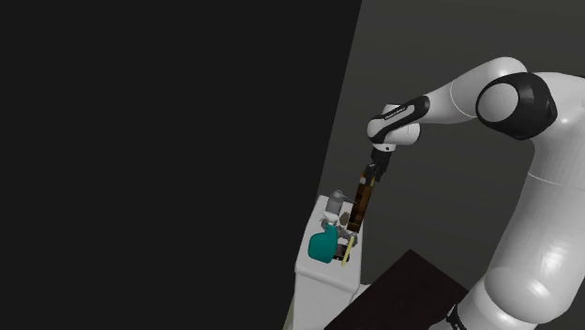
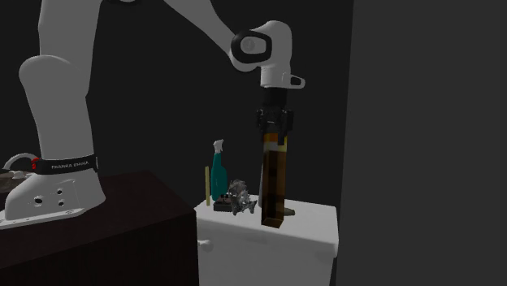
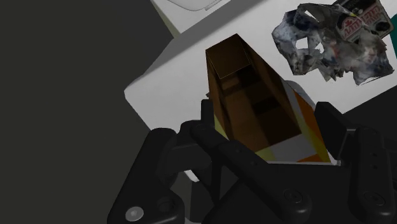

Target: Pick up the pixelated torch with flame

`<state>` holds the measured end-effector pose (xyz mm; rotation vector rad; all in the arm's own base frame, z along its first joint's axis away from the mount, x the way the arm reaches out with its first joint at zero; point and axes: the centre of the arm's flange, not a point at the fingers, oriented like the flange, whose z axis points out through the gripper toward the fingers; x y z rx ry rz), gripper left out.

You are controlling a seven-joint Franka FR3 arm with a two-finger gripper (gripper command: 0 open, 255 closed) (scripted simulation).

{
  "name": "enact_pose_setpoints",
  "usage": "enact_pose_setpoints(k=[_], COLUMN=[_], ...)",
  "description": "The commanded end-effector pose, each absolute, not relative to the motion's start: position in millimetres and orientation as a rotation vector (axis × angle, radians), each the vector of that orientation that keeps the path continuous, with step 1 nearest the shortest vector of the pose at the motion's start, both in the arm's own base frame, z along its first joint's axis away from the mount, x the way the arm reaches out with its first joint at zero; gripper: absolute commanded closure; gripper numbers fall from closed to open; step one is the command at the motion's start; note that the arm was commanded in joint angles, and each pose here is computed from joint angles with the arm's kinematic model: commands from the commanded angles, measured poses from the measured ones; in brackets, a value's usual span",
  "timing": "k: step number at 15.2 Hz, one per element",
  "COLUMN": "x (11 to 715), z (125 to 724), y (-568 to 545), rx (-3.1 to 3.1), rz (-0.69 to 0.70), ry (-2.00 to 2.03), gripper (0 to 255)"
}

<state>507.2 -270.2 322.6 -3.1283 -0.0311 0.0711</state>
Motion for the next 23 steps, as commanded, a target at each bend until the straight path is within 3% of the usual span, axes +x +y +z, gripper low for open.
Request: enact_pose_setpoints(k=[1,6,23], x=[507.1,507.2,507.1], z=[321.6,321.3,401.3], y=[-269.9,-269.9,-269.9], rx=[-3.127,-3.127,-3.127], rz=[0.074,0.074,0.074], ry=[-0.031,-0.031,-0.031], gripper=[255,255,255])
